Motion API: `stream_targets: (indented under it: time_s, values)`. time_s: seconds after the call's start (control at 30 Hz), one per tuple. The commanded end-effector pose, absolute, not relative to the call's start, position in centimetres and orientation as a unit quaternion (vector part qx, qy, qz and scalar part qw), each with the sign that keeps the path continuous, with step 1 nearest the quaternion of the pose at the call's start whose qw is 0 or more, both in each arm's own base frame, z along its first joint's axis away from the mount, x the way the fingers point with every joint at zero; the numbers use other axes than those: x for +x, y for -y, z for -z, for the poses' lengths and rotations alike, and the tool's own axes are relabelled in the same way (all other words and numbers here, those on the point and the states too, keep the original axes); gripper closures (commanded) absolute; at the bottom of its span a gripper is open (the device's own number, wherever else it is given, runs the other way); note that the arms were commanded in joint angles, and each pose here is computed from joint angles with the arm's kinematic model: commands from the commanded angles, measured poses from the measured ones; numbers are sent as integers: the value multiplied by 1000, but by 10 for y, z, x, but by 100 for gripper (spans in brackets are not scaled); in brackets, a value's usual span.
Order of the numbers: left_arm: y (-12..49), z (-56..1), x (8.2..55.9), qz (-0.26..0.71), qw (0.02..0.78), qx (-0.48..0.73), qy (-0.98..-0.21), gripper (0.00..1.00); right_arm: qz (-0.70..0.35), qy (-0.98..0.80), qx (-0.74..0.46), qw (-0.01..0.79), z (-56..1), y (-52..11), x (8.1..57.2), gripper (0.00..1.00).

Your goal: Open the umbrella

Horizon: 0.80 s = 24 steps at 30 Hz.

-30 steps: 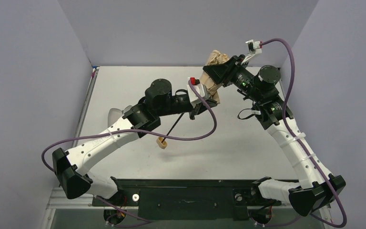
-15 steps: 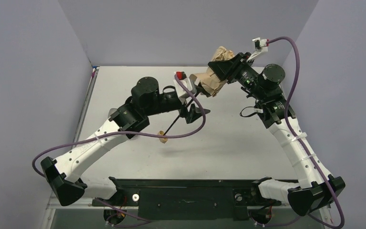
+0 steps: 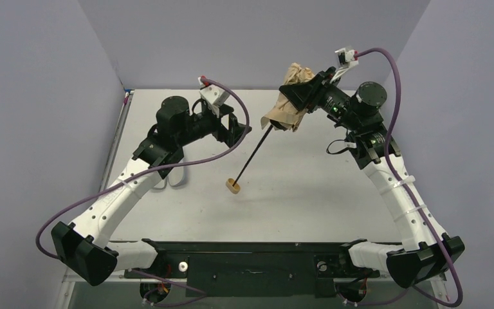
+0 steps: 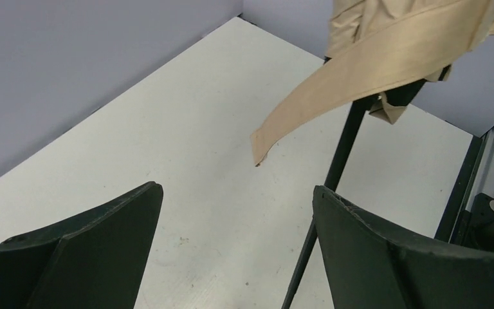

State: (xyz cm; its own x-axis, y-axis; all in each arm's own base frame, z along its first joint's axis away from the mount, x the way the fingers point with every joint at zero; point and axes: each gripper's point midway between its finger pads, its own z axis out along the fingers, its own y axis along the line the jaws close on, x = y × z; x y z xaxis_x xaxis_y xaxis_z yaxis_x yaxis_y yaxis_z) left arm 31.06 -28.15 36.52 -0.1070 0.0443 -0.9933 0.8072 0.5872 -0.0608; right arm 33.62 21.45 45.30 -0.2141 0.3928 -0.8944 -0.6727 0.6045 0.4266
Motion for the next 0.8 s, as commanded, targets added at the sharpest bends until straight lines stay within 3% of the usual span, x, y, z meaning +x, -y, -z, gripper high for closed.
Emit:
stream_targets:
  time_s: [0.0,0.1,0.23,0.3,0.4,0.43,0.63,0.77]
  values:
    - [281,-397,301,368,607,321,-627,13,-438,-552,-268,657,-512,-233,296,100]
    - [299,-402,279,389,600,379,-587,13,-435,-553,-280,653,-508,-234,293,100]
    - [319,-395,266,365,603,442,-555,21,-452,-549,-285,643,-506,-240,285,100]
    - [325,-393,269,348,612,447,-552,29,-459,-546,-291,637,-505,-244,279,100]
    - [329,-395,276,340,618,445,-553,48,-460,-547,-298,633,-503,-246,273,100]
    - [330,-396,276,339,617,447,-552,59,-458,-547,-300,633,-502,-246,273,100]
    - [323,-393,268,330,612,461,-551,95,-434,-575,-282,634,-488,-239,281,100]
    - [314,-398,262,315,628,462,-541,100,-395,-593,-244,657,-481,-227,299,100]
